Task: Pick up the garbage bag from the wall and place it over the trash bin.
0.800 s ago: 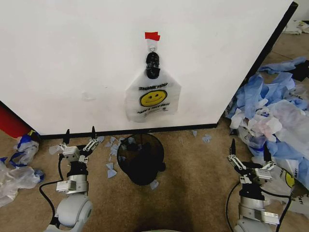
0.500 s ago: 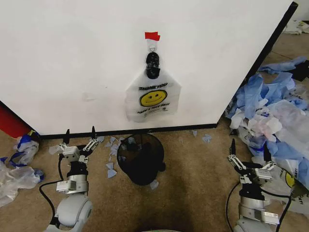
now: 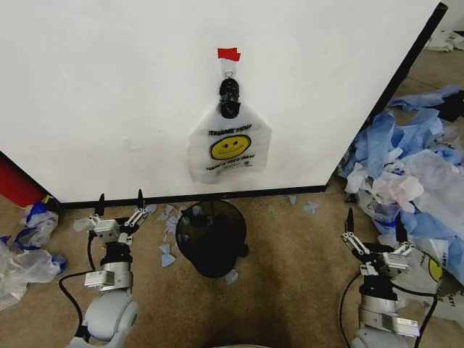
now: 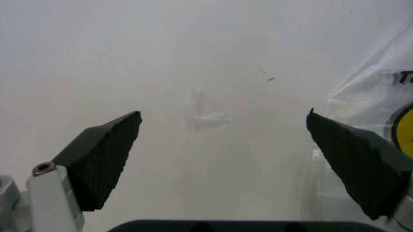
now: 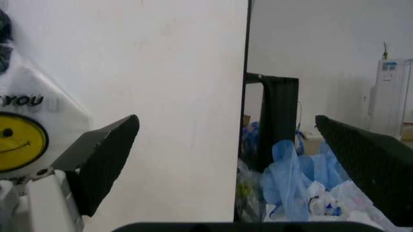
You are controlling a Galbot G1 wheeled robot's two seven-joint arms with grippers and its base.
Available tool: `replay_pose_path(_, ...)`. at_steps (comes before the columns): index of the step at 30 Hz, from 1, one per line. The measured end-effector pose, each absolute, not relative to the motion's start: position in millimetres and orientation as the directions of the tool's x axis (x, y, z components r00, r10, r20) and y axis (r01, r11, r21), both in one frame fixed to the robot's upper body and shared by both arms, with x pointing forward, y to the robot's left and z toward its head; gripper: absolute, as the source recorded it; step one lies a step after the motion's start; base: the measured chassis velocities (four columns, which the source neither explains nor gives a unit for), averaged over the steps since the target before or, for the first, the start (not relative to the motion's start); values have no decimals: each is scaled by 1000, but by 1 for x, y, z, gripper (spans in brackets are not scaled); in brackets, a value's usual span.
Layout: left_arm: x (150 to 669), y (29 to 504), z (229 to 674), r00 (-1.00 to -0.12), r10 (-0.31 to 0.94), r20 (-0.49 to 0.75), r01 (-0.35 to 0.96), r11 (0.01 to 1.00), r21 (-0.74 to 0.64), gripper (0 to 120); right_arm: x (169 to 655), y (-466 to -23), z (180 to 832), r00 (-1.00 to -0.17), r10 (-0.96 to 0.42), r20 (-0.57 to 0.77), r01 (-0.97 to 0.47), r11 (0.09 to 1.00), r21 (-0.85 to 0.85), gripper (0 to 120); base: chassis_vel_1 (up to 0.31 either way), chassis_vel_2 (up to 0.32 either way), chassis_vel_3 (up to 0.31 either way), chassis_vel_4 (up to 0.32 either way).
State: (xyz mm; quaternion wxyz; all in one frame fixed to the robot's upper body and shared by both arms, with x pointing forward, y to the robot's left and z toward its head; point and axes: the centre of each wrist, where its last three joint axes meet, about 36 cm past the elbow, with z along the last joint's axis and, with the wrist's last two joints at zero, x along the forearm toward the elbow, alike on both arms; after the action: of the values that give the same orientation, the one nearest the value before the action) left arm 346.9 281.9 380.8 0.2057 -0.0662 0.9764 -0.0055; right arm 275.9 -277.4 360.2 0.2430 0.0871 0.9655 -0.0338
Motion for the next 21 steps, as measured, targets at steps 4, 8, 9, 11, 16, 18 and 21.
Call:
replay_pose_path(4, 347, 282, 381, -907, -132, -401, -127, 991, -38, 100, 276, -277, 360, -867, 152, -475, 185, 983, -23, 100, 0, 0, 0, 0)
replay_pose_path(8, 347, 282, 381, -907, -132, -401, -127, 991, -38, 100, 276, -277, 360, -867, 152, -475, 185, 983, -23, 100, 0, 0, 0, 0)
replay_pose_path(9, 347, 282, 381, -907, -132, -401, -127, 991, -38, 100, 276, -277, 360, -867, 152, -475, 185, 983, -23, 100, 0, 0, 0, 0)
replay_pose_path(11, 347, 282, 381, -907, -132, -401, -127, 991, -38, 100, 276, -277, 360, -867, 152, -475, 185, 983, -23, 100, 0, 0, 0, 0)
replay_pose_path(16, 347, 282, 381, -907, -131, -401, -127, 991, -38, 100, 276, -277, 360, -867, 152, -475, 185, 983, -23, 100, 0, 0, 0, 0)
replay_pose_path(18, 347, 282, 381, -907, -132, -401, -127, 991, -38, 100, 276, -277, 360, -867, 152, -475, 185, 983, -23, 100, 0, 0, 0, 0)
replay_pose_path(21, 347, 282, 381, -907, -132, -401, -127, 991, -38, 100, 276, -277, 360, -867, 152, -475, 185, 983, -23, 100, 0, 0, 0, 0)
